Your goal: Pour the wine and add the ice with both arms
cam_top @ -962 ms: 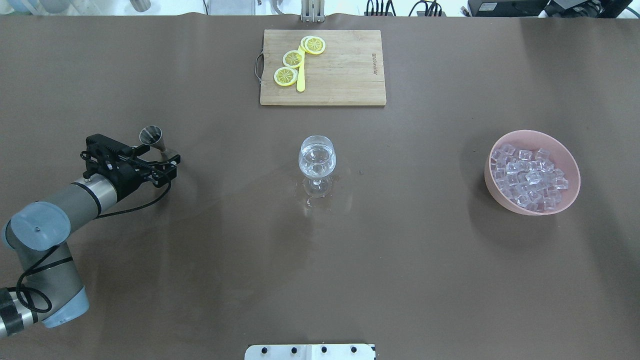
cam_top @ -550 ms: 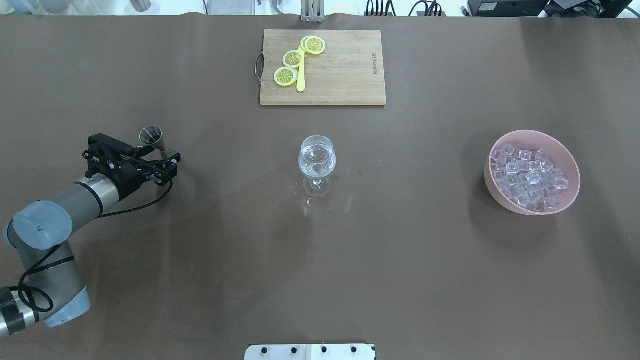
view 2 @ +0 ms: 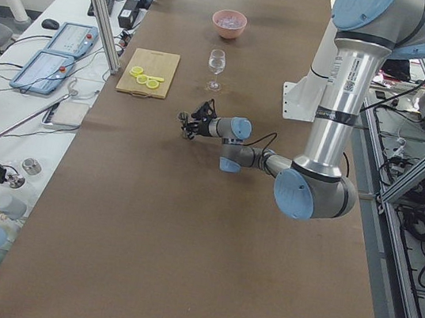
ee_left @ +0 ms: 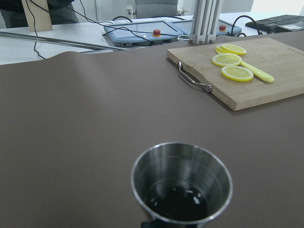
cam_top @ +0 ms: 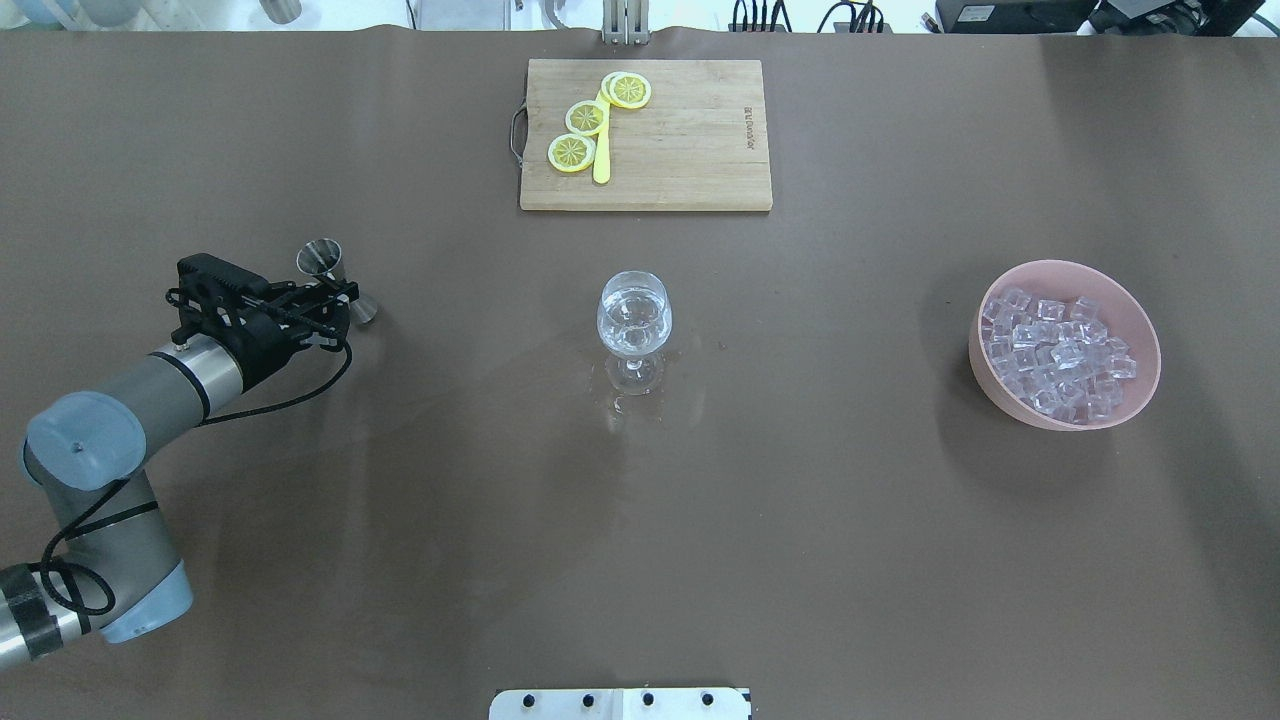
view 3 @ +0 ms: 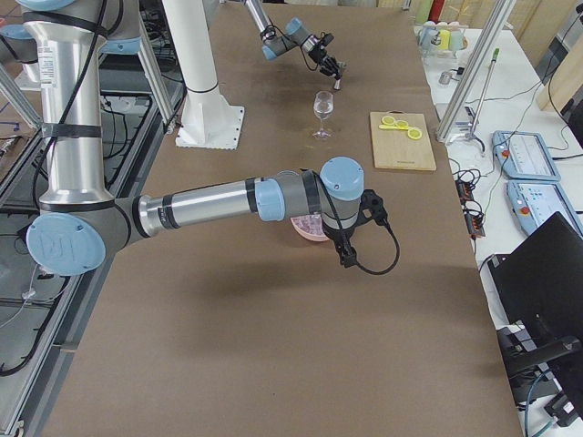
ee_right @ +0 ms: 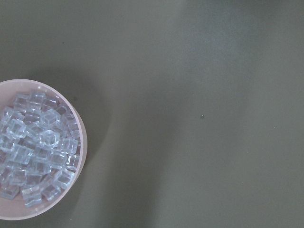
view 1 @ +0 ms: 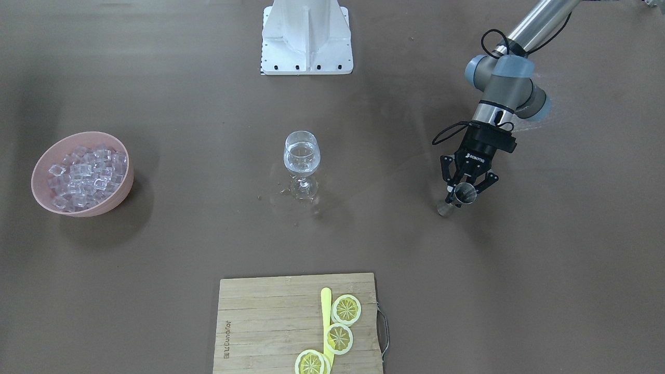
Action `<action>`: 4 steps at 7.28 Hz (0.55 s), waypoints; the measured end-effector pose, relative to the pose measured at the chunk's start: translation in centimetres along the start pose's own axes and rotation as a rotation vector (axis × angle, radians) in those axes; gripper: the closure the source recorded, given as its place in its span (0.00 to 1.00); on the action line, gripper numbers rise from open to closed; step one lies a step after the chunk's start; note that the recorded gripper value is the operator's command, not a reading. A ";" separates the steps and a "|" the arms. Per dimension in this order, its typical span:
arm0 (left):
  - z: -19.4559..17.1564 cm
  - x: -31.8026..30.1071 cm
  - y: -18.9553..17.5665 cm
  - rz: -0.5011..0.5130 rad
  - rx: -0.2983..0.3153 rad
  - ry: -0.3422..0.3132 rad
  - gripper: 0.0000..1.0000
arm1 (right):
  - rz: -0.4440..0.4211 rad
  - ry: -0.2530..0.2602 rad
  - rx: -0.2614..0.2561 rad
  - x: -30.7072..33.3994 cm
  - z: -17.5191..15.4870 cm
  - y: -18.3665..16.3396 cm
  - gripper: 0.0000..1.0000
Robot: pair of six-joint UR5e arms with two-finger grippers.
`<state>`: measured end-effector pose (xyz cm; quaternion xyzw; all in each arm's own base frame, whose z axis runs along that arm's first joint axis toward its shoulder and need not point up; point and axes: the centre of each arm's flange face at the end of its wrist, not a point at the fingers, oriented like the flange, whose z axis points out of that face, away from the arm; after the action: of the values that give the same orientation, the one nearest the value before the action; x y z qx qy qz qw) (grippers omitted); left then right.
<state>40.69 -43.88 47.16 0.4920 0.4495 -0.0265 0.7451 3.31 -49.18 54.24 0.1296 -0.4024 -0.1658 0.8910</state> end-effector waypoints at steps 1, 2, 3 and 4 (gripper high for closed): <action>0.3 0.5 -1.4 -0.013 0.024 0.009 1.00 | -0.003 0.003 0.003 0.1 0.1 0.1 0.00; 0.5 0.9 -2.5 -0.023 0.042 0.015 1.00 | -0.004 0.005 0.004 0.1 0.1 0.1 0.00; 0.7 1.4 -3.2 -0.026 0.053 0.022 1.00 | -0.005 0.005 0.005 0.1 0.1 0.2 0.00; 0.9 2.1 -3.8 -0.025 0.063 0.028 1.00 | -0.006 0.005 0.006 0.1 0.1 0.2 0.00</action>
<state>40.65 -45.68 43.07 0.5100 0.4649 -0.0429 0.7224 3.35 -49.05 54.42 0.1338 -0.4003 -0.1667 0.8911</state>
